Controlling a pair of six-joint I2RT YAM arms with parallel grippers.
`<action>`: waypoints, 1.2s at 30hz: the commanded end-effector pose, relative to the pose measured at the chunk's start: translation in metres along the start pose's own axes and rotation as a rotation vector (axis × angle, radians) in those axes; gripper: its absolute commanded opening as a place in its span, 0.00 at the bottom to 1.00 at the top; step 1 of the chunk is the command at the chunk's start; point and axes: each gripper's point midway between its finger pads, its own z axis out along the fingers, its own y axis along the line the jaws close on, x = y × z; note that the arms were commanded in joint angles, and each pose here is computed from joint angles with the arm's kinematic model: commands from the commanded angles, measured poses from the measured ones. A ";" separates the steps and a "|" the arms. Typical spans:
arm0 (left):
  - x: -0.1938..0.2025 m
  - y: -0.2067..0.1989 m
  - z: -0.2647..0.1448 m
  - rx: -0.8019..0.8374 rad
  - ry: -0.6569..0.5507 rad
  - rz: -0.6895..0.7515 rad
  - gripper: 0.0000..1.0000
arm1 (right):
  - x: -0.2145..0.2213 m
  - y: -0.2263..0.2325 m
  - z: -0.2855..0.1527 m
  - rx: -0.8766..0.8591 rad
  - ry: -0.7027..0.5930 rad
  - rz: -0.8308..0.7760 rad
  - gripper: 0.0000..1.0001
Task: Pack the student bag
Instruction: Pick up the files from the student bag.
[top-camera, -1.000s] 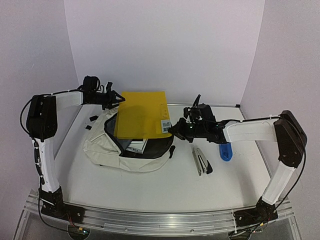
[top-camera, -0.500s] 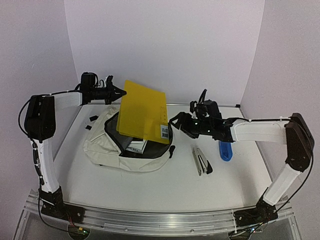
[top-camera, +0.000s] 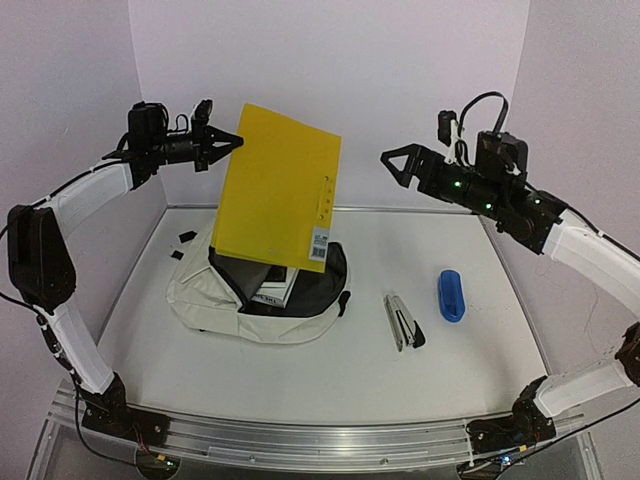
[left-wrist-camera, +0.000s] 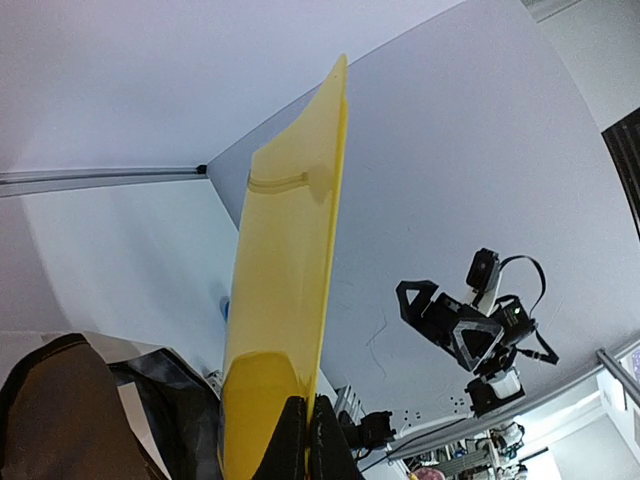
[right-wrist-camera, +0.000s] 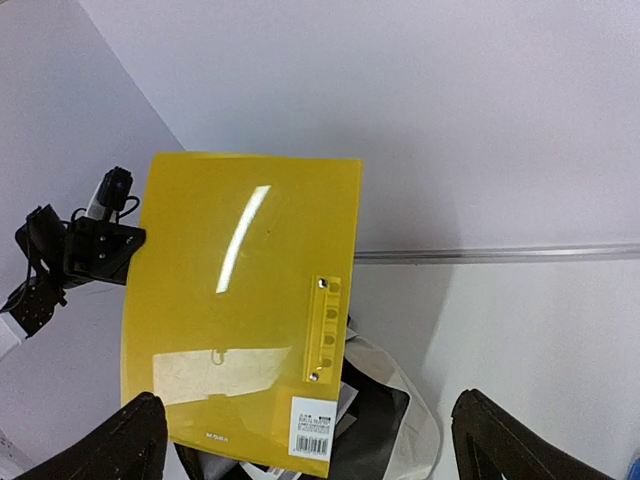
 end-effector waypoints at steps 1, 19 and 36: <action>0.025 -0.046 -0.015 0.028 0.086 0.037 0.00 | 0.001 0.039 -0.007 -0.164 0.122 -0.175 0.98; 0.138 -0.109 -0.024 0.243 0.464 0.112 0.00 | 0.055 0.082 0.028 -0.462 0.522 -0.285 0.98; 0.167 -0.106 0.006 0.293 0.591 0.079 0.00 | 0.102 0.110 0.008 -0.766 0.691 -0.220 0.71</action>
